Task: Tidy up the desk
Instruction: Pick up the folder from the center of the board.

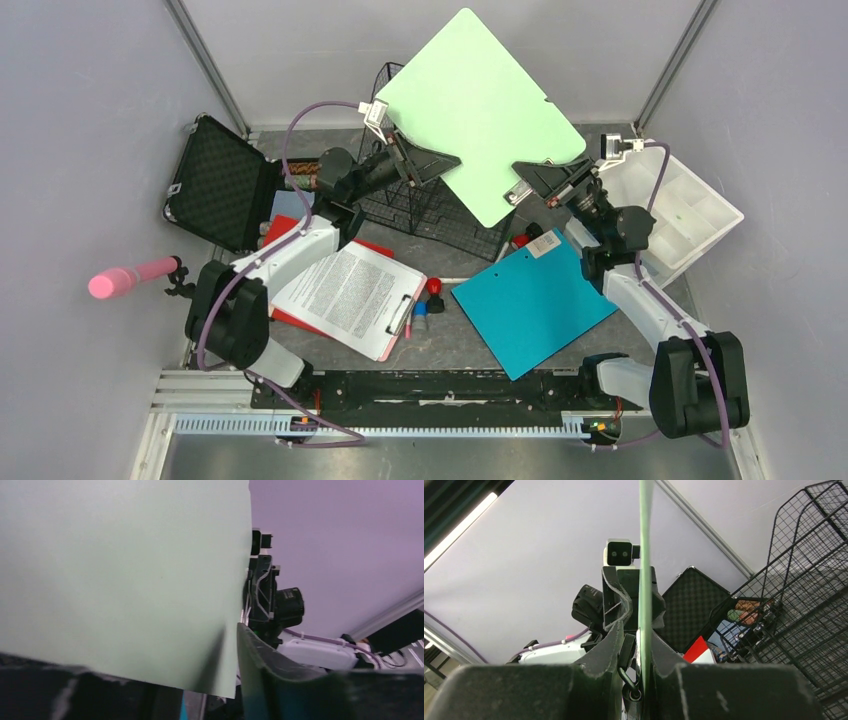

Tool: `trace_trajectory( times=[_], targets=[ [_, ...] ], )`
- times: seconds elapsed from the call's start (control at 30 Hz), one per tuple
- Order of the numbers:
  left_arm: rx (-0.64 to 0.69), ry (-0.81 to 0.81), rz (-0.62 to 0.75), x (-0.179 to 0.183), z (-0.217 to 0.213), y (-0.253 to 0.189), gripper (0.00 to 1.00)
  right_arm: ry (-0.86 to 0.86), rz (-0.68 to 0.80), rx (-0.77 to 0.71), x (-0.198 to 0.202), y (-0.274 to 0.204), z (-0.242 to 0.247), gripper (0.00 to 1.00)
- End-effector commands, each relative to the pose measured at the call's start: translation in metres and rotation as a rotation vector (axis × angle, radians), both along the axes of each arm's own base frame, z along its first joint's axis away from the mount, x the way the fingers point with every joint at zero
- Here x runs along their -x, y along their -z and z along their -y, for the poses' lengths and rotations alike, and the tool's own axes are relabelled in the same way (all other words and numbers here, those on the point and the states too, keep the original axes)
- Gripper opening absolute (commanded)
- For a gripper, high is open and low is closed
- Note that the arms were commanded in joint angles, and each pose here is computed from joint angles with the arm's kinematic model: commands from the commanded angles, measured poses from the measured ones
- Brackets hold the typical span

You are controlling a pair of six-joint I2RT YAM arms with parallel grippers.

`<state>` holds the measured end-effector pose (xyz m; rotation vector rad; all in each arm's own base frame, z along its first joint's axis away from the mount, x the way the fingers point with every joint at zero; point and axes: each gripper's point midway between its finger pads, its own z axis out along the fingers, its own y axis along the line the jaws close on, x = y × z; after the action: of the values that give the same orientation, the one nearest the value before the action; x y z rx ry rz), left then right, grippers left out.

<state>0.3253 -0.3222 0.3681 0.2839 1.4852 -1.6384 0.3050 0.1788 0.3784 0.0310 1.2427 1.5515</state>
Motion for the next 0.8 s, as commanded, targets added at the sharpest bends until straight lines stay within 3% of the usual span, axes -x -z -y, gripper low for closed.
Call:
trace_trajectory(
  times=[0.0, 0.1, 0.17, 0.33, 0.43, 0.53, 0.77],
  targets=[
    [0.118, 0.086, 0.078, 0.019, 0.0, -0.038, 0.37, 0.037, 0.093, -0.029, 0.012, -0.019, 0.008, 0.0],
    [0.119, 0.096, 0.076, 0.021, 0.0, -0.037, 0.14, 0.048, 0.092, -0.011, 0.011, -0.013, 0.008, 0.04],
    [0.122, 0.104, 0.07, 0.023, -0.001, -0.036, 0.03, 0.062, 0.091, -0.001, 0.01, -0.011, 0.01, 0.17],
    [0.135, 0.097, 0.074, 0.028, -0.011, -0.04, 0.02, 0.098, 0.092, 0.011, 0.009, -0.01, 0.02, 0.64],
    [0.146, 0.08, 0.077, 0.028, -0.024, -0.047, 0.02, 0.132, 0.095, 0.041, 0.005, -0.009, 0.028, 0.82],
    [0.133, 0.045, 0.093, 0.026, -0.043, -0.058, 0.02, 0.187, 0.106, 0.099, -0.003, -0.007, 0.038, 0.87],
    [-0.168, 0.07, 0.17, 0.048, -0.059, -0.046, 0.02, 0.283, 0.133, 0.303, -0.022, -0.014, 0.057, 0.91]
  ],
)
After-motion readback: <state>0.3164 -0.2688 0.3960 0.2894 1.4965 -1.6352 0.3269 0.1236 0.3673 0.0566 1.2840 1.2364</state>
